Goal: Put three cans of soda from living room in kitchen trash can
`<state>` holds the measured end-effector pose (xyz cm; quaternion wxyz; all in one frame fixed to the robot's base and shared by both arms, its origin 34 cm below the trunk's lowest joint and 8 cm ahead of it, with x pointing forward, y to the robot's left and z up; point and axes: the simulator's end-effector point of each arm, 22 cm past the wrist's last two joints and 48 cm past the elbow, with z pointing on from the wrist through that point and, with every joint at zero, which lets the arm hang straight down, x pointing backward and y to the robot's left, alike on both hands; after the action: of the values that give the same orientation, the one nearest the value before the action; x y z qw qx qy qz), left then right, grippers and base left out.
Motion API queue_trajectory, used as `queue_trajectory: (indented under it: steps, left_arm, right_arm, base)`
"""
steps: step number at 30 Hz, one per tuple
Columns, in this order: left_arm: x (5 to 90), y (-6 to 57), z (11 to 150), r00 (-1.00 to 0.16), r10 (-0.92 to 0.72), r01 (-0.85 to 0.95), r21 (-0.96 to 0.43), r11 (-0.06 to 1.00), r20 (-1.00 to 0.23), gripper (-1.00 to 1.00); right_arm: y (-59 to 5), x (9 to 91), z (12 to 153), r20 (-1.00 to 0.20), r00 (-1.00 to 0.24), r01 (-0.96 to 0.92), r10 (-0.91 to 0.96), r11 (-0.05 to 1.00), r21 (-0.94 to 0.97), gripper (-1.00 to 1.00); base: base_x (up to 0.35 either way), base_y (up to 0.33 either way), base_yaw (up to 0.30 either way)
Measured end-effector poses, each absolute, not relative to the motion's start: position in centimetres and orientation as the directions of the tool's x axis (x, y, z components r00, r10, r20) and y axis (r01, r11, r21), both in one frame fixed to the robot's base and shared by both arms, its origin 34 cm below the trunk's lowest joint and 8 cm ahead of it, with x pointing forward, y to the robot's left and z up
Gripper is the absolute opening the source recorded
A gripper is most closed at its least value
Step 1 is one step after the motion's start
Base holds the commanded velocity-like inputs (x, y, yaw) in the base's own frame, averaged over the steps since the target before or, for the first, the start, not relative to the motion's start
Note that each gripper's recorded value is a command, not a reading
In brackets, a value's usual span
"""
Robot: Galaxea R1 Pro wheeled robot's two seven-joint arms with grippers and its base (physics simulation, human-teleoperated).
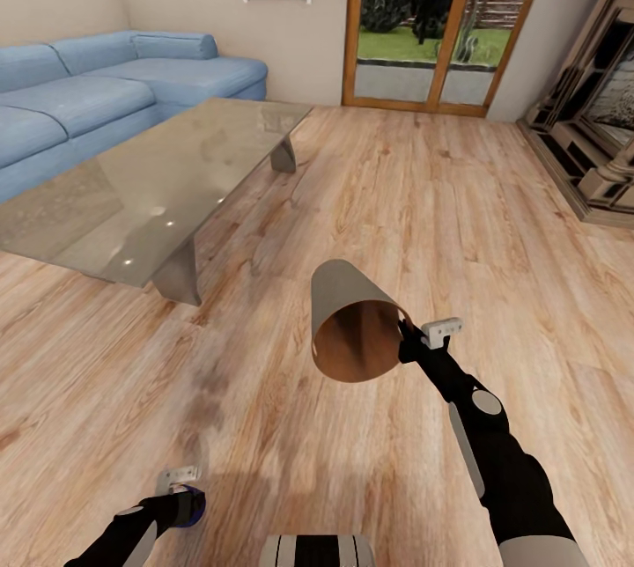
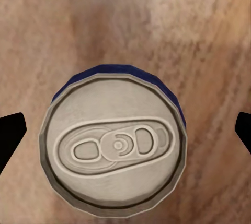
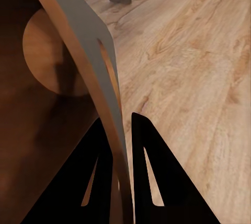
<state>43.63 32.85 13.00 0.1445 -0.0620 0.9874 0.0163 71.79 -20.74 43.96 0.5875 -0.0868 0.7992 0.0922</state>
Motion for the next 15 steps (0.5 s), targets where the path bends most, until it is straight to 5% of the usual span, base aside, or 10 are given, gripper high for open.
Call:
queue_trajectory:
  steps: [15]
  left_arm:
    - [43.63, 32.85, 13.0, -0.951, -0.118, -0.127, 0.014, 0.992, -0.287, 1.0]
  right_arm:
    - [-20.54, 71.76, 43.91, -0.955, -0.296, -0.251, -0.034, 0.967, 0.044, -1.0]
  base:
    - [0.0, 0.0, 0.0]
